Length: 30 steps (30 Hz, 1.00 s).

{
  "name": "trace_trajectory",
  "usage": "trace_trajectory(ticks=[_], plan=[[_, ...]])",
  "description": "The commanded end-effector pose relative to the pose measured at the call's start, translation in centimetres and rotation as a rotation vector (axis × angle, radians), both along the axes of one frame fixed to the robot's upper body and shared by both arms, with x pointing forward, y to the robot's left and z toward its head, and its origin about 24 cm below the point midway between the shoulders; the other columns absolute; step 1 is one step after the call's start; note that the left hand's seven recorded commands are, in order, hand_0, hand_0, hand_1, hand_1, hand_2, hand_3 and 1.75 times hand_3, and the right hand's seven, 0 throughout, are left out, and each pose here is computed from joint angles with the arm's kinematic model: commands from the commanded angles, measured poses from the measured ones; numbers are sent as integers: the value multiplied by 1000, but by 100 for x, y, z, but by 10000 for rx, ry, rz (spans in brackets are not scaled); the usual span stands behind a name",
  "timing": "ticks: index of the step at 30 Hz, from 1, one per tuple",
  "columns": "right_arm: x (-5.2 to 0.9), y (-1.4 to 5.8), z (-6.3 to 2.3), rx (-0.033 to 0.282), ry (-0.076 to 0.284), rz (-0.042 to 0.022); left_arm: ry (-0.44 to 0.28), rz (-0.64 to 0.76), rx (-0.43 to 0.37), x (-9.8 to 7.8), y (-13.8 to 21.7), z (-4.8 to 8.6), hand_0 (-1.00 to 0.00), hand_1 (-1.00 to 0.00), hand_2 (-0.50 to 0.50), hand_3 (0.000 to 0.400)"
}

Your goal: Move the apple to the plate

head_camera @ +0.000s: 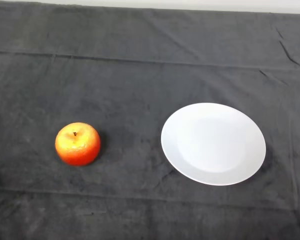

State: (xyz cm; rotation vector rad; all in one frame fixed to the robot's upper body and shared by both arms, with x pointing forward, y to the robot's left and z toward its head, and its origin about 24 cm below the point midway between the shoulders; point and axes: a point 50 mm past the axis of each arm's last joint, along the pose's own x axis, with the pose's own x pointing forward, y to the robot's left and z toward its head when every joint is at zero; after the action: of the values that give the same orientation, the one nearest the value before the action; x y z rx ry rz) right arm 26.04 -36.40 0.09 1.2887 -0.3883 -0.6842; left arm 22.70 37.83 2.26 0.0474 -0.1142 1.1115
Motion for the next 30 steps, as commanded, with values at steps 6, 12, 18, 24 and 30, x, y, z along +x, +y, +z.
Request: trace_trajectory(ticks=[6, 12, 18, 24, 30], plan=[[-42, -88, 51, -153, -221, -338, -188, -43, 104, 89, -54, 37, 0, 0, 0, 0], [-42, -88, 51, -152, -221, -338, -245, -167, 446, 168, -72, 115, 0, 0, 0, 0], [-42, -88, 51, -152, -222, -338, -333, -403, 931, 272, -135, 200, 0, 0, 0, 0], [-42, -88, 51, -152, -222, -338, -359, -694, 1417, 343, -181, 267, 0, 0, 0, 0], [-42, -88, 51, -152, -222, -338, -342, -1108, 2031, 413, -132, 434, 0, 0, 0, 0]])
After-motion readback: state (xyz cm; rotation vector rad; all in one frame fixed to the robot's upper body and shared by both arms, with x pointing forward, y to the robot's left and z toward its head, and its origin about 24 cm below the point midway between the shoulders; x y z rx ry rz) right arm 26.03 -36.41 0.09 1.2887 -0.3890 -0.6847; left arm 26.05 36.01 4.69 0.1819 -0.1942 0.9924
